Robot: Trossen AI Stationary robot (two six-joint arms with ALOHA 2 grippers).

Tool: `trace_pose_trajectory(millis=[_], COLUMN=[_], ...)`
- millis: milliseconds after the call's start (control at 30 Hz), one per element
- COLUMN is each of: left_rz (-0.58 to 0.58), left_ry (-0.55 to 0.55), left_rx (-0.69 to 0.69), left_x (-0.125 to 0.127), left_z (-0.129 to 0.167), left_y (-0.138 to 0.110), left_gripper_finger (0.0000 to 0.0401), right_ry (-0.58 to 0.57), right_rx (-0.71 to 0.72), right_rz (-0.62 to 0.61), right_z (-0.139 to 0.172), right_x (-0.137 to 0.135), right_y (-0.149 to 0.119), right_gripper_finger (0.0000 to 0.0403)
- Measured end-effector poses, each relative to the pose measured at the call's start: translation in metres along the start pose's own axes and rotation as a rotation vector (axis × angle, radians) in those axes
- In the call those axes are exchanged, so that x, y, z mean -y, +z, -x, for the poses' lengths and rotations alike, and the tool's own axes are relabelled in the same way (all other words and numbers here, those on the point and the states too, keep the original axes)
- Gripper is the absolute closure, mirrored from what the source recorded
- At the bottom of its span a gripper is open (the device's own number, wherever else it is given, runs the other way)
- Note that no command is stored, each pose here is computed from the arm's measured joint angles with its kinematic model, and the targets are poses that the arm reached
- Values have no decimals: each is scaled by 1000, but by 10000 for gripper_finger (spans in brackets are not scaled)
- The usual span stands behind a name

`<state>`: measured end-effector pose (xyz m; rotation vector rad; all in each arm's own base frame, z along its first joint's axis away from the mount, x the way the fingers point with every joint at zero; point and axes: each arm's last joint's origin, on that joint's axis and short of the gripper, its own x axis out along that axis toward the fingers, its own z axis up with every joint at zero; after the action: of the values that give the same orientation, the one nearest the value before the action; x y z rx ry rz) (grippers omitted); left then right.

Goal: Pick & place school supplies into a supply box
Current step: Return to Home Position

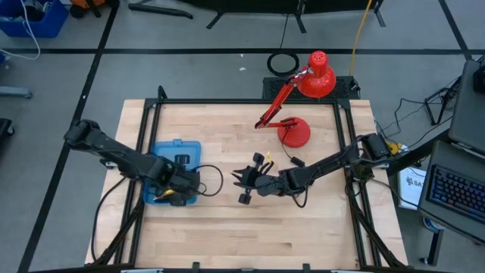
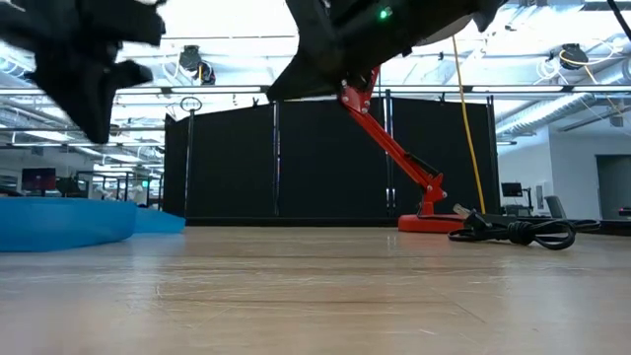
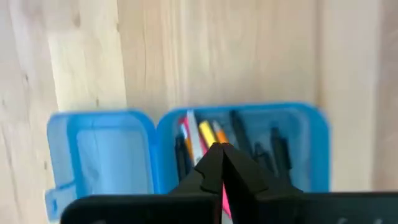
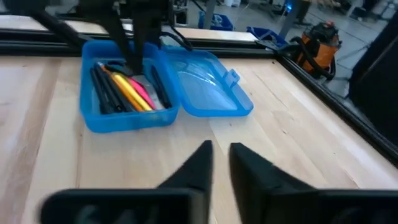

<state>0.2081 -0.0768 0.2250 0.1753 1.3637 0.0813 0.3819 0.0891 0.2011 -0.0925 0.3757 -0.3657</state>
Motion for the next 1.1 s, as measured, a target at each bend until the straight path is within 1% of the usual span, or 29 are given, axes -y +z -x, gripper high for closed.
trace_pose_trajectory(millis=[67,100,300,433,567,633,700,800,967,1100], left_rz=[7,14,25,46,87,102,103,100,93,88], left_ry=[-24,-35,-96,-122,-121,-126,-136,-145,-154,-175], left_rx=[74,120,419,586,735,786,829,879,923,958], left_x=[-1,-2,-10,-19,-29,-33,-37,-41,-46,-50], left_z=[10,16,59,86,108,116,122,129,135,139], left_y=[-1,-2,-14,-30,-49,-58,-67,-78,-90,-99], left_gripper_finger=[393,395,398,397,398,397,398,397,398,396], right_ry=[13,18,81,126,146,150,181,222,233,240], right_rx=[7,13,55,89,122,122,104,91,65,51], right_rz=[22,30,0,-13,-22,-21,-17,-48,-31,-65], right_z=[3,5,24,47,71,82,92,106,129,148], right_x=[-3,-4,-6,-4,5,13,20,29,43,54], right_y=[1,2,20,37,55,62,67,73,79,83], right_gripper_finger=[389,395,401,402,402,402,403,403,403,403])
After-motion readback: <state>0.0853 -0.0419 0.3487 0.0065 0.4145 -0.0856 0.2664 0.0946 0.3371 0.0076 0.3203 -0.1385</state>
